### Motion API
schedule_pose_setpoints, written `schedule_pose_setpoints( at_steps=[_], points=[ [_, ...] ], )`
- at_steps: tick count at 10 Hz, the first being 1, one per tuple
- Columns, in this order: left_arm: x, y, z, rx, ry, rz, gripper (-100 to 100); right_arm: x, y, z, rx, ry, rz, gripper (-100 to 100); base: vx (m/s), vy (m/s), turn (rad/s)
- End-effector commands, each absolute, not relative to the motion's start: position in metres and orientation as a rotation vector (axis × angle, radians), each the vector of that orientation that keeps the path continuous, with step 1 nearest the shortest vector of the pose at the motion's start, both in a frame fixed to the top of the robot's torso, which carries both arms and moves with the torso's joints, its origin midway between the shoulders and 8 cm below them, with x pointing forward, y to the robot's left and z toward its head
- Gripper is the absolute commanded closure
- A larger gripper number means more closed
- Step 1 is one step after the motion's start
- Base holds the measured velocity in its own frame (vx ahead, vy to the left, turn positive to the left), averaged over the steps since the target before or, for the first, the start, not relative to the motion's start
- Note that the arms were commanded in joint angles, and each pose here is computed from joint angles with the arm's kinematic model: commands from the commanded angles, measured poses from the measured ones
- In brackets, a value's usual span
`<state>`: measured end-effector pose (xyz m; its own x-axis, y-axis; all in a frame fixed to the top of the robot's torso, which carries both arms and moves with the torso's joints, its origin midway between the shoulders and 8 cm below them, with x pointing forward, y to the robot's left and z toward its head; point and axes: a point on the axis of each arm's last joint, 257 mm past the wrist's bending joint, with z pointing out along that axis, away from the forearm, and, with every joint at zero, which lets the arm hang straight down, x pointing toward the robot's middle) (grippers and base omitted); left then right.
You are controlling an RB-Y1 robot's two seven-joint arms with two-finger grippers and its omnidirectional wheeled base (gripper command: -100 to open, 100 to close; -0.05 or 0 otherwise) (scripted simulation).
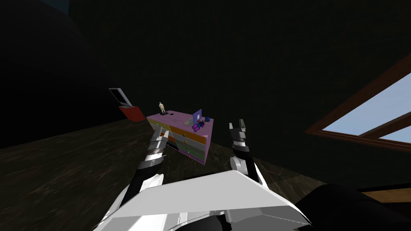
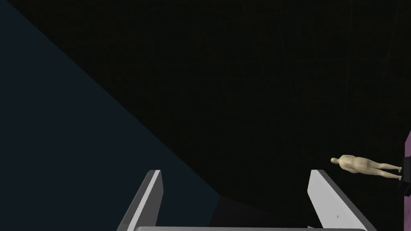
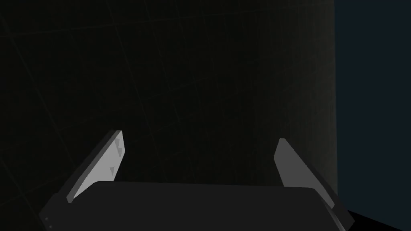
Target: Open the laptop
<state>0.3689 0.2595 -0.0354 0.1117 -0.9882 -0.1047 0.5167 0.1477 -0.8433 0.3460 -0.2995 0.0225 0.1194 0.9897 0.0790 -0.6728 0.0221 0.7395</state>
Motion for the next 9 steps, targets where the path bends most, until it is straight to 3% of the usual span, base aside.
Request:
schedule_pose_setpoints(
  at_steps=[1,9],
  points=[
    [0.3689,0.2595,-0.0354,-0.745,0.805,-1.27,0,0.346,-0.2995,0.0225,0.737,0.545,1.391,0,0.0,0.0,0.0],
    [0.3689,0.2595,-0.0352,-0.745,0.804,-1.27,0,0.3459,-0.2995,0.0227,0.737,0.545,1.391,0,0.0,0.0,0.0]
  ],
)
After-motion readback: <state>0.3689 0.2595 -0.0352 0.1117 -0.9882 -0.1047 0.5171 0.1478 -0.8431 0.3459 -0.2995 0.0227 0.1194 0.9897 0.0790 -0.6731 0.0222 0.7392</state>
